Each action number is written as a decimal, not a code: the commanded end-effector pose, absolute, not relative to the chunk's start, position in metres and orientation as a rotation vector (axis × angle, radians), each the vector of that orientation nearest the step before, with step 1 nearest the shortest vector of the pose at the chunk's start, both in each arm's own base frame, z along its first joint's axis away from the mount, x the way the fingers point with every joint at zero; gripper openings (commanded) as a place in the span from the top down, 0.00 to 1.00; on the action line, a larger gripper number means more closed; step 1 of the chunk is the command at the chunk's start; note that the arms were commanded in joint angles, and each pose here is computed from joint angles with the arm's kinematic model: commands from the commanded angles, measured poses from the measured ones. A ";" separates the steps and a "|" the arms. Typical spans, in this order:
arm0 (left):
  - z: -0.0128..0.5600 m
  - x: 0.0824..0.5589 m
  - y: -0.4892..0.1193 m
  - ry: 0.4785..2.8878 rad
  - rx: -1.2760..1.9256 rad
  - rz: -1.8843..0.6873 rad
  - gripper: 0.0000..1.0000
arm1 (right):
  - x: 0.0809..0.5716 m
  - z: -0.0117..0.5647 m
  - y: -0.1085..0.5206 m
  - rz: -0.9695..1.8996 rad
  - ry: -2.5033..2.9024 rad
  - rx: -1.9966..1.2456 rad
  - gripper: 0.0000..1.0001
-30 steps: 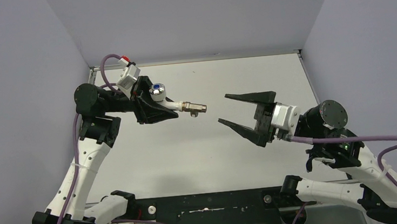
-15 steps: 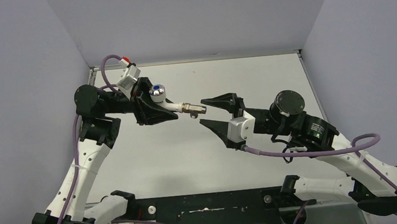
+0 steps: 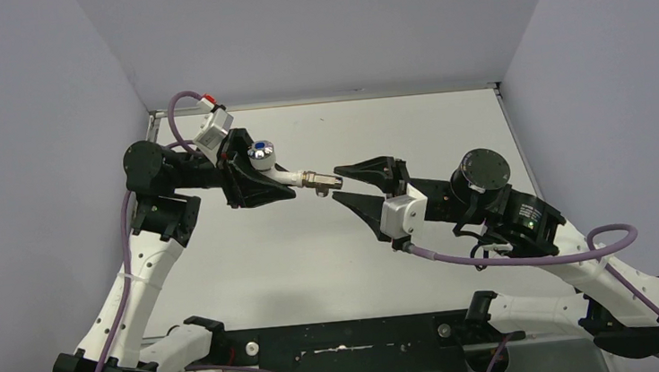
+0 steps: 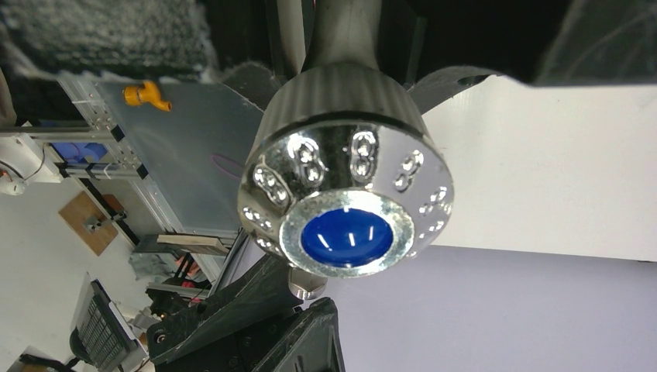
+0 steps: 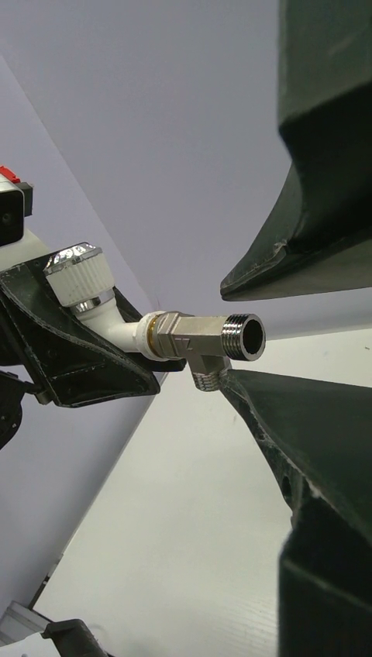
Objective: Install the water faucets
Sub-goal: Screw the water faucet onto the adaptor.
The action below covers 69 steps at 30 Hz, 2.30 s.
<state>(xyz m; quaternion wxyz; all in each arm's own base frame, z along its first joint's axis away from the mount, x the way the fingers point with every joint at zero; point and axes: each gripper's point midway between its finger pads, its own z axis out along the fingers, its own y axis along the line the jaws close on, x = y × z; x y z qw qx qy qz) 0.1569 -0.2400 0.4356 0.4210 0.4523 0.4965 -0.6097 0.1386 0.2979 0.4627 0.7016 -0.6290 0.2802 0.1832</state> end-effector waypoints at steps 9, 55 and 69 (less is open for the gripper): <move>0.451 0.149 -0.236 1.169 1.151 -1.477 1.00 | 0.143 0.483 0.296 0.380 0.595 -1.334 0.63; 0.454 0.149 -0.236 1.131 1.176 -1.445 1.00 | 0.145 0.477 0.313 0.820 0.952 -1.028 1.00; 0.457 0.154 -0.237 1.120 1.170 -1.429 1.00 | 0.154 0.459 0.312 1.137 1.302 -0.638 1.00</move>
